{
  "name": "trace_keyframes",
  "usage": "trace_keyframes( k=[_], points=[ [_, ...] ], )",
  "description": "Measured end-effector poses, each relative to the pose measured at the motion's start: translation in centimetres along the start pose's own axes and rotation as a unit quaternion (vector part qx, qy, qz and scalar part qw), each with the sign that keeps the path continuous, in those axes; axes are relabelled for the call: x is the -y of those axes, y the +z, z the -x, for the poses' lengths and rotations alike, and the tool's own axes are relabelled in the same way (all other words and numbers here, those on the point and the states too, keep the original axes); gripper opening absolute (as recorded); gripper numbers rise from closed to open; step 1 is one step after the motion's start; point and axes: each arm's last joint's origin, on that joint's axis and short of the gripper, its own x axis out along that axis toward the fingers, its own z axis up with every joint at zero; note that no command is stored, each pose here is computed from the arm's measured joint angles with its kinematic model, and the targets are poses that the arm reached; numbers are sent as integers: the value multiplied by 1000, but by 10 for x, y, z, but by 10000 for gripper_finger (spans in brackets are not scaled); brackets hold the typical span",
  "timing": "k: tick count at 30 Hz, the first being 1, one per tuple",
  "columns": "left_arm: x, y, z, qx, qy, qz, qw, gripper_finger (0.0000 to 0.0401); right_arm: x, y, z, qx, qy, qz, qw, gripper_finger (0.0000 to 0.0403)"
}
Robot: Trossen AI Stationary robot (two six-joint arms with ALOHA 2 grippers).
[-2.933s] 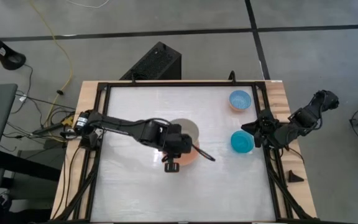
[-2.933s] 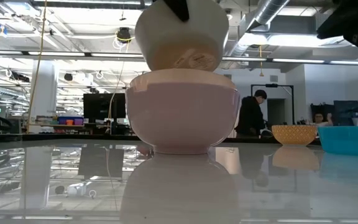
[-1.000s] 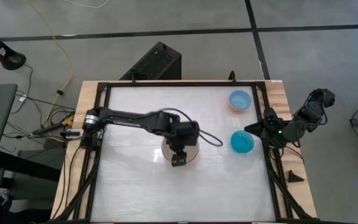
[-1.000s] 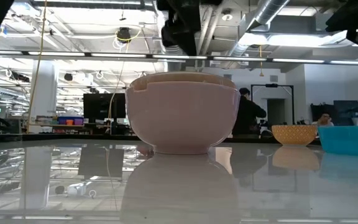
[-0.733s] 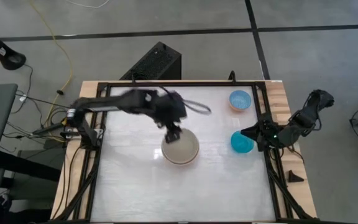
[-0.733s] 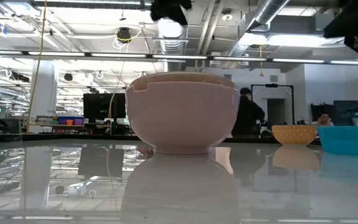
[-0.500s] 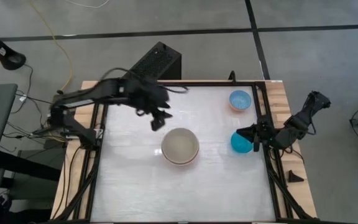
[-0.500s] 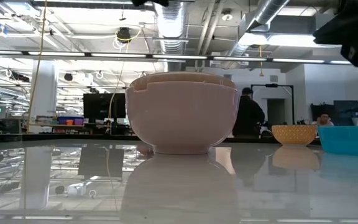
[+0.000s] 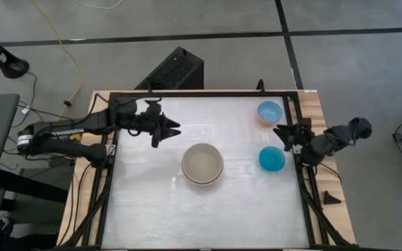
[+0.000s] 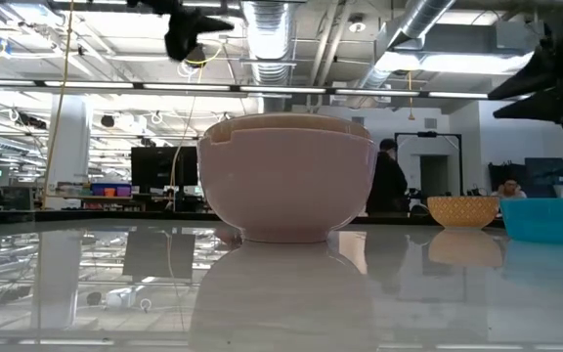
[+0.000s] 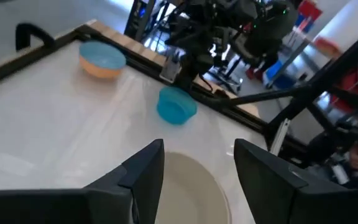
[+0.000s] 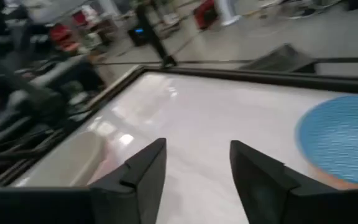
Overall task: Nest bowls inside each other
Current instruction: Stack the blue patterned bowl on top of the gray bowl
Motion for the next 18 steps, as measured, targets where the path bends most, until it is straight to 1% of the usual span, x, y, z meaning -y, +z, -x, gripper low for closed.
trace_keyframes(
  k=[2, 5, 7, 9, 11, 15, 18],
  points=[
    [-8, -9, 2, 4, -6, 16, 1000, 183, 0, 0, -3, 3, -23, 7, 1000, 222],
    [-17, -14, 2, -4, -14, 32, 999, 183, -3, -1, -10, 8, -52, 29, 998, 224],
    [-21, -14, 2, -12, -22, 35, 999, 183, -4, -4, -17, 1, -72, 60, 996, 222],
    [-24, -13, 1, -13, -30, 35, 999, 183, -8, -5, -26, -10, -79, 104, 991, 222],
    [-27, -10, 2, -8, -36, 34, 999, 183, -10, -6, -35, -34, -89, 134, 986, 221],
    [-33, -4, 4, 2, -48, 37, 998, 183, -3, -9, -53, -80, -154, 142, 975, 221],
    [-37, -2, 6, 3, -56, 44, 997, 183, 4, -7, -66, -109, -184, 144, 966, 221]
  ],
)
